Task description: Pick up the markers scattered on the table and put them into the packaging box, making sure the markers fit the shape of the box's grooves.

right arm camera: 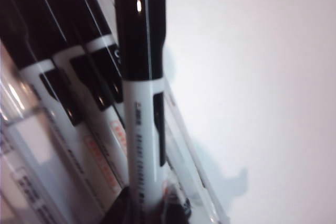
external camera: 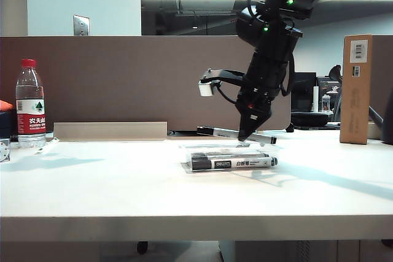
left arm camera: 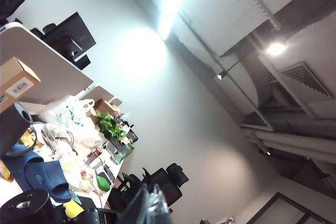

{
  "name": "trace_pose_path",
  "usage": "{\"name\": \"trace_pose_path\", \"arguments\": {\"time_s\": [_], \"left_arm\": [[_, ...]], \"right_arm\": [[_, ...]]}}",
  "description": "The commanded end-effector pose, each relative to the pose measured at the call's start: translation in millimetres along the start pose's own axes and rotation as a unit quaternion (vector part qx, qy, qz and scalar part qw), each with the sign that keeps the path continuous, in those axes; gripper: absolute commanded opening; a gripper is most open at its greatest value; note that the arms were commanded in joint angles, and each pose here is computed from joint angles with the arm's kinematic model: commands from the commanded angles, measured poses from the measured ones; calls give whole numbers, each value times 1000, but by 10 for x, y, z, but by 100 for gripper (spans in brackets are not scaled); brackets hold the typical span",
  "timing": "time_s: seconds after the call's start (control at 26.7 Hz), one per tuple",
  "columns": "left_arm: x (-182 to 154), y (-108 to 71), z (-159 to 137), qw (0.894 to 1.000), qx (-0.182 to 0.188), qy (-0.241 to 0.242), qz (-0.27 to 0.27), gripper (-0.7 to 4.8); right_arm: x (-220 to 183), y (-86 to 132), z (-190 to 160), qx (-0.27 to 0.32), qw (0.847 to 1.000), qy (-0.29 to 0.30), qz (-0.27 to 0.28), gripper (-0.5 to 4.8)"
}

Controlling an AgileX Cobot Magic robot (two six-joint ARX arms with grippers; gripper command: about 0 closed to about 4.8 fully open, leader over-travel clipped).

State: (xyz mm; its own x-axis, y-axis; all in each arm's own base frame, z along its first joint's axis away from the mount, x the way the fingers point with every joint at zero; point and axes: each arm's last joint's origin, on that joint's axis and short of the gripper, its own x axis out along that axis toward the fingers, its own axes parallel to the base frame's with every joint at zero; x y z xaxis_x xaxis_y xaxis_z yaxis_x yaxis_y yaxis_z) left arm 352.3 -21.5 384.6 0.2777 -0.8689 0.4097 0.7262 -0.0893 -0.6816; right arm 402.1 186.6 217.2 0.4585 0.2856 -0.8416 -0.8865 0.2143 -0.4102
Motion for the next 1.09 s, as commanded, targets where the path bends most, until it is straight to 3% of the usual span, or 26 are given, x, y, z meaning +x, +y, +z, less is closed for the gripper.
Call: {"name": "trace_pose_path", "arguments": {"time_s": [0.04, 0.3, 0.34, 0.45, 0.49, 1.09], "left_arm": [[-5, -67, 10, 1000, 23, 2, -9, -4], [-5, -66, 11, 1000, 24, 1, -9, -4], [-5, -66, 11, 1000, 24, 1, -9, -4], [-5, -66, 11, 1000, 24, 0, -9, -4], [-5, -66, 12, 1000, 24, 0, -9, -4], [-5, -66, 11, 1000, 22, 1, -9, -4]], "right_arm": [[-38, 11, 29, -1, 1000, -15, 16, -1], [-41, 58, 16, 2, 999, -23, 49, 2], [-41, 57, 16, 2, 999, -23, 49, 17], [-41, 57, 17, 7, 999, -23, 49, 141], [-41, 56, 17, 11, 999, -23, 49, 154], [-104, 29, 41, 53, 997, -30, 37, 147]]}}
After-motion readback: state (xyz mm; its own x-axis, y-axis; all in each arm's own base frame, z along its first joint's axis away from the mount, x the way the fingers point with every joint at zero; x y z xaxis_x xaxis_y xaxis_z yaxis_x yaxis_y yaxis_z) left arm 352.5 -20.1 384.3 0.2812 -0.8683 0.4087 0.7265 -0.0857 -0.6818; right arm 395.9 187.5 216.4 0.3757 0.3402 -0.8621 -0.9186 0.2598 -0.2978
